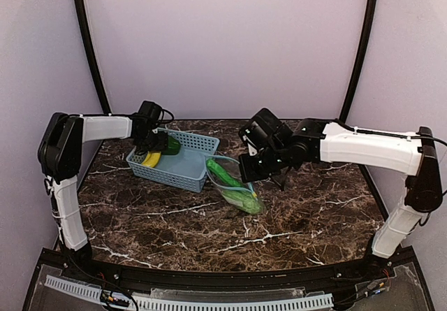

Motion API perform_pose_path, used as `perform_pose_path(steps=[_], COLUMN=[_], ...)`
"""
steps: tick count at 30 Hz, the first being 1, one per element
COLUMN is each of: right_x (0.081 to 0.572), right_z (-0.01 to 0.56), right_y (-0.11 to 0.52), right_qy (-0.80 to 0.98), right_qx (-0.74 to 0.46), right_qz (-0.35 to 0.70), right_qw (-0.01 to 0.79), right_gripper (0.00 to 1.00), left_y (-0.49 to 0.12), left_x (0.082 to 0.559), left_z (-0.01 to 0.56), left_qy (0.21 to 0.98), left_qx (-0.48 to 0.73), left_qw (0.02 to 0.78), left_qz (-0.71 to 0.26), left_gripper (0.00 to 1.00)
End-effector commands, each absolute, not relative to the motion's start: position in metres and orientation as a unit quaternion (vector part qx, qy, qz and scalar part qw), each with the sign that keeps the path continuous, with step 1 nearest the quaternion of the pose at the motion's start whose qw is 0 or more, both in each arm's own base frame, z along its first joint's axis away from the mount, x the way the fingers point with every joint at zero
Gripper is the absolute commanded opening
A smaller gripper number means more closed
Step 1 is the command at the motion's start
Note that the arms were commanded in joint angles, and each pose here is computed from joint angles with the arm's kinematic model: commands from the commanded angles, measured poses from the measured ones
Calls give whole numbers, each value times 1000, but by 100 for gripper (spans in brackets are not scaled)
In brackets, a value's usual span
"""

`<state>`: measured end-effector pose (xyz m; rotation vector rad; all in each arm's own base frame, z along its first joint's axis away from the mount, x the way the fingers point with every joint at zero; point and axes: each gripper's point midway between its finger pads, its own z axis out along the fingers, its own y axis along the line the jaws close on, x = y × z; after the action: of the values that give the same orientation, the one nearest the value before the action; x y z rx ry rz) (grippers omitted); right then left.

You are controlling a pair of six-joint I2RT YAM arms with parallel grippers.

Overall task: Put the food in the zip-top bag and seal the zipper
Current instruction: Pick up the fake fruit from the bin.

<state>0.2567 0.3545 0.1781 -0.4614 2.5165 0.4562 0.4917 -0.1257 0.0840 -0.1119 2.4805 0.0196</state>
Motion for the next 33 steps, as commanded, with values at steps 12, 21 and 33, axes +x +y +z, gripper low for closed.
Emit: perform_pose_path(steps=[12, 21, 33], right_x=[267, 270, 284], right_z=[190, 198, 207], right_y=[362, 360, 365], right_qy=[926, 924, 915], right_qx=[-165, -163, -155], right_qz=[183, 185, 182], right_qw=[285, 294, 326], right_gripper=[0, 0, 0], left_y=[-115, -122, -165], left_x=[493, 468, 403], left_z=[88, 183, 289], left_qy=[950, 915, 846], left_qx=[-37, -63, -94], left_qw=[309, 395, 434], left_qz=[34, -57, -296], left_gripper=[28, 19, 18])
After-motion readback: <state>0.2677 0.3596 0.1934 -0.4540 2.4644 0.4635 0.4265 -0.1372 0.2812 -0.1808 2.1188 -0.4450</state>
